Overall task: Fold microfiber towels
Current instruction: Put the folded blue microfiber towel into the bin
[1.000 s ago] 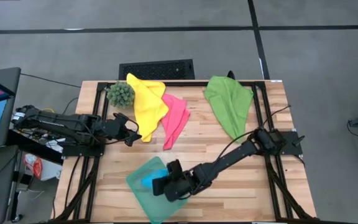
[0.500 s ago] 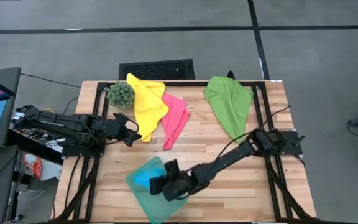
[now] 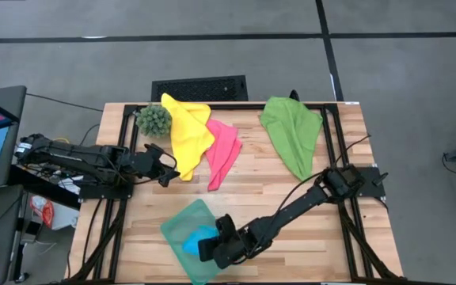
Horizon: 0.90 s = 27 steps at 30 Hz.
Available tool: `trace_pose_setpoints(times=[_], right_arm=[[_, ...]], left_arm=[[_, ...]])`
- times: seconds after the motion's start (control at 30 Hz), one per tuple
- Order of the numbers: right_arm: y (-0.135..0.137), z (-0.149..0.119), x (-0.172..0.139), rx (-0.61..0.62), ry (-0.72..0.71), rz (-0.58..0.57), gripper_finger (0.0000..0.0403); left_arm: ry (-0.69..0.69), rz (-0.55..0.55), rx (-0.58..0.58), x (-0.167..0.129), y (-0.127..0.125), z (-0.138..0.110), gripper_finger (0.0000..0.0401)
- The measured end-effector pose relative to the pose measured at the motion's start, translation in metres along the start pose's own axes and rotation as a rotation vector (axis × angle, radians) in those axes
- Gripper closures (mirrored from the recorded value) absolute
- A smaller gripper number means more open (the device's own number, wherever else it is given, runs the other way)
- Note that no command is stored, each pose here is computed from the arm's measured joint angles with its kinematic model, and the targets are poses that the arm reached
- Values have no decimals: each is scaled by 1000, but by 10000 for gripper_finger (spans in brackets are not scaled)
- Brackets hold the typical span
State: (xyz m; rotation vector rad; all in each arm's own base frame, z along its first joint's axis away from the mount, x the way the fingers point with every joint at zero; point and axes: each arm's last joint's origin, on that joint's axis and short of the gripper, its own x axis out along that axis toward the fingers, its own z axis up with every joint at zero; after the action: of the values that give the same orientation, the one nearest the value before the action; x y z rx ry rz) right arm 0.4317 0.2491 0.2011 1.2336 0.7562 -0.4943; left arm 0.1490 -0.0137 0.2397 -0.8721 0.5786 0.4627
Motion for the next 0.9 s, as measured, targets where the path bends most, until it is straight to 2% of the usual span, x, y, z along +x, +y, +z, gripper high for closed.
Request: trace_pose_setpoints(times=[0.37,0.9], right_arm=[[-6,-10,-3,-26,95,-58,343],[-8,-22,-6,-37,211,-73,284]], left_arm=[[4,6,10,0,1,0,193],[78,-38,55,0,-1,-3,193]])
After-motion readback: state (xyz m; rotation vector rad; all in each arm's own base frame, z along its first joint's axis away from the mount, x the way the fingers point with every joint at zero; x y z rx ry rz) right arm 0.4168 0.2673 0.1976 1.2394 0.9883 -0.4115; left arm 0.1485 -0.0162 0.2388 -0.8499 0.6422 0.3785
